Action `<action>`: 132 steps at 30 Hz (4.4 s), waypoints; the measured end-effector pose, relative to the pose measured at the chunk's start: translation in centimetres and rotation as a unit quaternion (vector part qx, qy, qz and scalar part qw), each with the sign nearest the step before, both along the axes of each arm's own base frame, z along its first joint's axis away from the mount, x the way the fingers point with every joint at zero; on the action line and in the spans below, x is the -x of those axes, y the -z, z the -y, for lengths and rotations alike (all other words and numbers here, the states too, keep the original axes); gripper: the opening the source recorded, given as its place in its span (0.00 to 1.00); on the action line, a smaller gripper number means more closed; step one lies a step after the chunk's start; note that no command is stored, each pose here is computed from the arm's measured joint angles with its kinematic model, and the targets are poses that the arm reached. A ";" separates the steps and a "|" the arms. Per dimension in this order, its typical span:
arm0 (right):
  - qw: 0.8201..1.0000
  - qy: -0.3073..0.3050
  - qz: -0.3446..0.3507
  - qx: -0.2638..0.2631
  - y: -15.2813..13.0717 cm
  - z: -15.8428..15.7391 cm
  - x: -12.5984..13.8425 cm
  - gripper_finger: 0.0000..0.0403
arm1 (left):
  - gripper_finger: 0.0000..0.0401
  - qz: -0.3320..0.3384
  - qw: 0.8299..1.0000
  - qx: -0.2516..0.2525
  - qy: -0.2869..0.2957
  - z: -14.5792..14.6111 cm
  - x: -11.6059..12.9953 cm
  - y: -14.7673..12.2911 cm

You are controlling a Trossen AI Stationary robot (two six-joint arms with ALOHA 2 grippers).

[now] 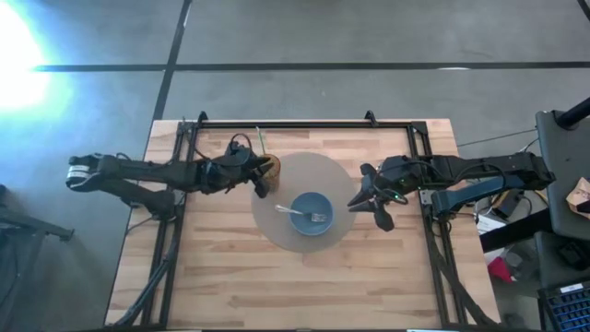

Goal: Pick & Place Utensil
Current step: Put the spoon into the bowl

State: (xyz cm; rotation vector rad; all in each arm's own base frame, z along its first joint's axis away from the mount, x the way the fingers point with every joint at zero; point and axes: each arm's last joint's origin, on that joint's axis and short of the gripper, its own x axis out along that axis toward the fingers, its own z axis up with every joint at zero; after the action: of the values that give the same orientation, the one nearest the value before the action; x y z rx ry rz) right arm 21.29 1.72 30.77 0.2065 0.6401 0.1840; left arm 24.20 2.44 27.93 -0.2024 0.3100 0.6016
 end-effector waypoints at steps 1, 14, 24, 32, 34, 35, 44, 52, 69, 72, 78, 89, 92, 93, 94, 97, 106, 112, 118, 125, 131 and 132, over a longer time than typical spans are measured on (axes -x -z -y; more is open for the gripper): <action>1.000 0.003 -0.002 -0.004 -0.1 0.0 0.2 0.17 | 0.21 0.003 1.000 -0.003 0.004 0.1 0.2 -0.3; 0.988 0.138 -0.057 -0.045 -0.8 0.6 3.2 0.17 | 0.20 0.024 0.986 -0.008 0.167 2.9 1.3 -2.2; 0.939 0.302 -0.119 -0.114 0.1 1.1 4.0 0.17 | 0.18 0.006 0.964 -0.043 0.262 6.3 0.9 -1.7; 0.893 0.417 -0.144 -0.094 1.1 1.7 4.5 0.17 | 0.19 0.015 0.948 -0.075 0.309 8.2 1.2 -2.0; 0.881 0.435 -0.152 -0.103 1.3 1.7 4.5 0.17 | 0.18 0.014 0.946 -0.081 0.314 8.4 1.3 -2.0; 0.877 0.441 -0.155 -0.107 1.4 1.7 4.5 0.17 | 0.18 0.014 0.945 -0.083 0.316 8.5 1.3 -2.0; 0.837 0.495 -0.198 -0.125 2.7 1.8 3.8 0.26 | 0.19 0.036 0.937 -0.128 0.324 8.5 1.2 -0.9; 0.800 0.535 -0.243 -0.117 4.3 2.6 2.7 0.37 | 0.17 0.045 0.926 -0.177 0.331 8.5 1.2 -1.0; 0.724 0.556 -0.388 -0.125 8.8 5.4 1.6 0.38 | 0.18 0.062 0.915 -0.237 0.320 8.4 1.1 -1.8; 0.711 0.556 -0.410 -0.132 9.8 5.8 2.1 0.38 | 0.18 0.062 0.915 -0.237 0.320 8.4 1.1 -1.8; 0.688 0.565 -0.429 -0.151 11.0 6.2 3.2 0.38 | 0.16 0.053 0.916 -0.235 0.322 8.4 1.1 -1.6; 0.701 0.574 -0.386 -0.175 12.1 6.6 2.7 0.37 | 0.15 0.054 0.916 -0.234 0.321 8.4 1.1 -1.6; 0.698 0.580 -0.378 -0.182 13.0 6.8 2.9 0.37 | 0.16 0.054 0.916 -0.234 0.321 8.4 1.1 -1.6; 0.697 0.583 -0.374 -0.185 13.3 6.9 3.0 0.37 | 0.16 0.054 0.916 -0.234 0.321 8.4 1.1 -1.6; 0.696 0.585 -0.372 -0.187 13.7 6.9 3.1 0.37 | 0.17 0.054 0.916 -0.234 0.321 8.4 1.1 -1.6; 0.694 0.594 -0.358 -0.194 14.5 7.2 3.3 0.36 | 0.17 0.054 0.916 -0.235 0.321 8.4 1.1 -1.6; 0.685 0.615 -0.342 -0.187 15.2 7.8 3.7 0.33 | 0.16 0.052 0.914 -0.240 0.322 8.4 1.1 -1.6; 0.677 0.632 -0.325 -0.193 16.1 8.2 4.1 0.32 | 0.15 0.052 0.914 -0.240 0.322 8.4 1.1 -1.6; 0.682 0.633 -0.303 -0.205 17.0 8.2 4.1 0.31 | 0.16 0.052 0.914 -0.241 0.322 8.4 1.1 -1.6; 0.672 0.642 -0.305 -0.209 17.3 8.5 4.6 0.26 | 0.14 0.052 0.914 -0.241 0.322 8.4 1.1 -1.6; 0.674 0.643 -0.306 -0.195 17.2 8.9 4.7 0.19 | 0.14 0.051 0.913 -0.243 0.322 8.4 1.1 -1.6; 0.675 0.645 -0.305 -0.189 17.2 9.0 4.7 0.17 | 0.15 0.051 0.913 -0.243 0.322 8.4 1.1 -1.6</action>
State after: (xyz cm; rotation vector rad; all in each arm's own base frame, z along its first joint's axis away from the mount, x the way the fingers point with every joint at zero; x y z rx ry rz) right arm 16.55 -7.32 13.59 1.1139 0.9726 -1.2088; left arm 23.11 -5.96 29.49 0.3453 0.1022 -0.0030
